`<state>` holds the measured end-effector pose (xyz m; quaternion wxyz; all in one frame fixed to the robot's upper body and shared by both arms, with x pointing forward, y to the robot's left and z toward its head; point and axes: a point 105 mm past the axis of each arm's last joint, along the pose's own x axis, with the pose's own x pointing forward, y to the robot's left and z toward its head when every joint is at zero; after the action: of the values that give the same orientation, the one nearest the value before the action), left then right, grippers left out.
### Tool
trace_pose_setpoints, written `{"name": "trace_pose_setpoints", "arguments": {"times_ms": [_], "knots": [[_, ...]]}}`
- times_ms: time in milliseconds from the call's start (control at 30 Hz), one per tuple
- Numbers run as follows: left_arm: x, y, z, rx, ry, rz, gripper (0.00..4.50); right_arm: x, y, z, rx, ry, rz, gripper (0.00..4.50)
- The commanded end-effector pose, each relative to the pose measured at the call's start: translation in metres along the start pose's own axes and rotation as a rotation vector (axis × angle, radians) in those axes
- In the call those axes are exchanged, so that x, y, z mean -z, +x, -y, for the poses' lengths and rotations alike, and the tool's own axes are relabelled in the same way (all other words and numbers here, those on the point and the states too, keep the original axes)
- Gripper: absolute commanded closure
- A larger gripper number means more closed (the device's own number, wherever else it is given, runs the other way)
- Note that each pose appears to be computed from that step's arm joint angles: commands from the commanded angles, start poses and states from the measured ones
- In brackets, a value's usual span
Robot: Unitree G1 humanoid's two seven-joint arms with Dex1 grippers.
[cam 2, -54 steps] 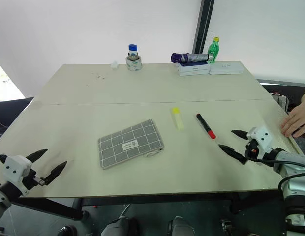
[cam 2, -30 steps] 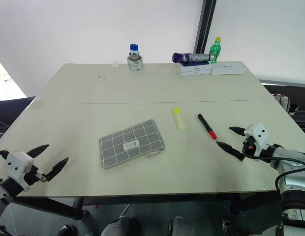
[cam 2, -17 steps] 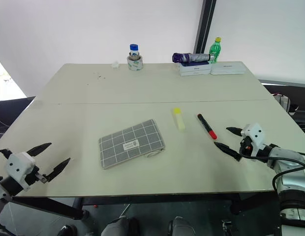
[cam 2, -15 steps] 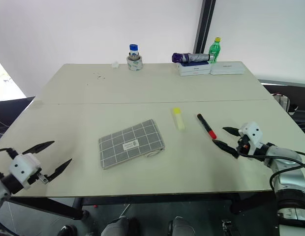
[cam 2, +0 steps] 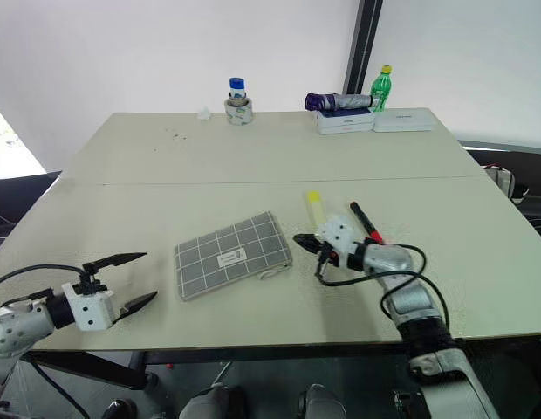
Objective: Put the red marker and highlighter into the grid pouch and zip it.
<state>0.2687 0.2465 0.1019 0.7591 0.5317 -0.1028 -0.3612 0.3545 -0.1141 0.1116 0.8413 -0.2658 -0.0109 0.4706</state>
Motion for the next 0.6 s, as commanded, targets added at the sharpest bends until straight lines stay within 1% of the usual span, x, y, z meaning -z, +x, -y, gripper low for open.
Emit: {"name": "trace_pose_setpoints", "arguments": {"times_ms": [33,200,433,600], "knots": [[-0.003,0.008,0.006,0.050,0.044,0.027,0.00,-0.003,0.007,0.004,0.014,-0.072,-0.021,4.44],[-0.007,0.023,0.019,0.132,0.104,0.075,0.00,-0.002,0.017,0.004,0.018,-0.117,-0.045,4.44],[-0.014,0.038,0.022,0.153,0.118,0.136,0.00,0.002,0.022,-0.002,0.006,-0.138,-0.061,4.44],[-0.020,0.048,0.027,0.173,0.122,0.173,0.00,0.002,0.021,0.002,0.017,-0.135,-0.058,4.44]]}}
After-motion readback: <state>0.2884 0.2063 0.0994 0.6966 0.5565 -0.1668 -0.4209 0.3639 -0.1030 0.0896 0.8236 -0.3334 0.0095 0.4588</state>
